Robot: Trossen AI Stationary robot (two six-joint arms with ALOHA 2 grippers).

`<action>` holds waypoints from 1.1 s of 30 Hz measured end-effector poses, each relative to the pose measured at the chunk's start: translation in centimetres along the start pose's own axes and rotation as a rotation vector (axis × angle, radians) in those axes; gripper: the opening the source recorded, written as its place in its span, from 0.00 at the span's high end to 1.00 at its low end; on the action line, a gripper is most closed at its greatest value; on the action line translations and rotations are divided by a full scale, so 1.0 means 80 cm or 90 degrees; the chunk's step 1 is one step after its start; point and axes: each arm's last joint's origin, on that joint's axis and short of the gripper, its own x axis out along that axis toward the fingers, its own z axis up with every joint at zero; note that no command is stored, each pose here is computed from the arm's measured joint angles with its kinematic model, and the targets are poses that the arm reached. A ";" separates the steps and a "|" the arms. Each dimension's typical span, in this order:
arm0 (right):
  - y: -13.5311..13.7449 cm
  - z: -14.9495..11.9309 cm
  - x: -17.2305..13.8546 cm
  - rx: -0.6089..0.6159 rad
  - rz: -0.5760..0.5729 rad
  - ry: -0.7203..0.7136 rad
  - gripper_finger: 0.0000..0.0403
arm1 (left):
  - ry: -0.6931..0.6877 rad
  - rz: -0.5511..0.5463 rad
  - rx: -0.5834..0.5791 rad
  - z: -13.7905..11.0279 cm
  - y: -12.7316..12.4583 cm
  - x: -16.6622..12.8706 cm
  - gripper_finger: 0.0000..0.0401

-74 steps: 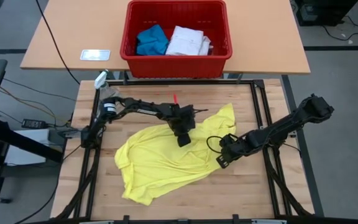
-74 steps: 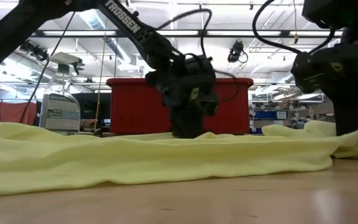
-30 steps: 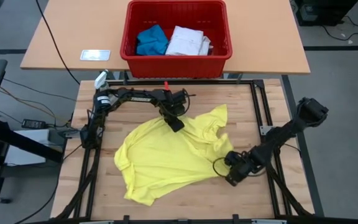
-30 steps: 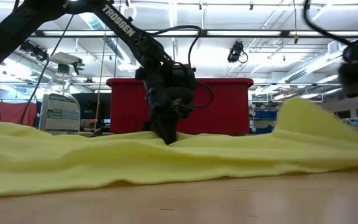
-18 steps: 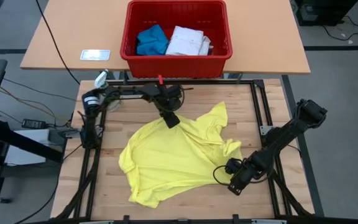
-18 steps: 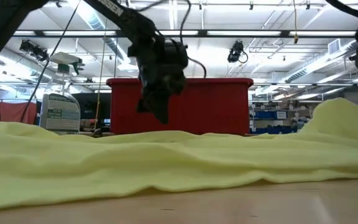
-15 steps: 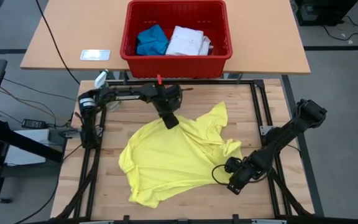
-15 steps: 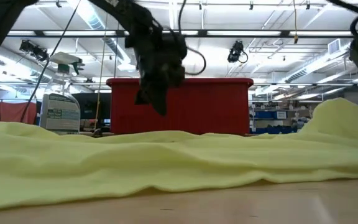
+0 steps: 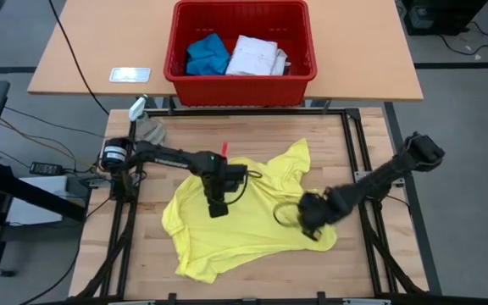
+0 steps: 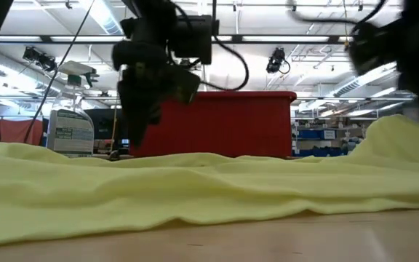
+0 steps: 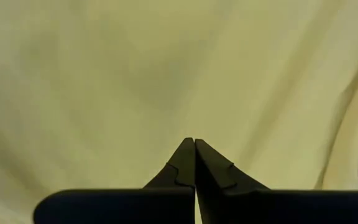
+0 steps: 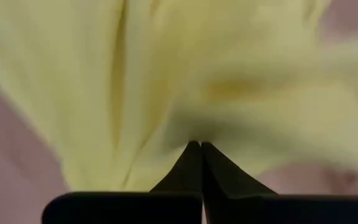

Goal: Fold Laundry from Bin

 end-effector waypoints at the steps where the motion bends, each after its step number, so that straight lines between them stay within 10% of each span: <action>1: -0.005 0.009 0.000 -0.003 -0.001 -0.008 1.00 | 0.008 -0.006 -0.005 -0.004 -0.003 0.005 1.00; 10: -0.060 0.016 0.051 0.053 -0.005 0.119 1.00 | 0.055 -0.119 -0.043 -0.054 -0.034 0.083 1.00; 20: 0.014 -0.067 -0.022 -0.024 0.262 0.350 1.00 | 0.079 -0.133 -0.099 -0.122 -0.049 0.094 1.00; 25: 0.003 -0.043 -0.053 -0.010 0.310 0.198 1.00 | 0.023 -0.134 -0.112 -0.121 -0.046 0.075 1.00; 33: -0.077 0.060 -0.014 0.139 0.119 -0.084 1.00 | -0.100 -0.173 -0.150 -0.091 -0.020 0.047 1.00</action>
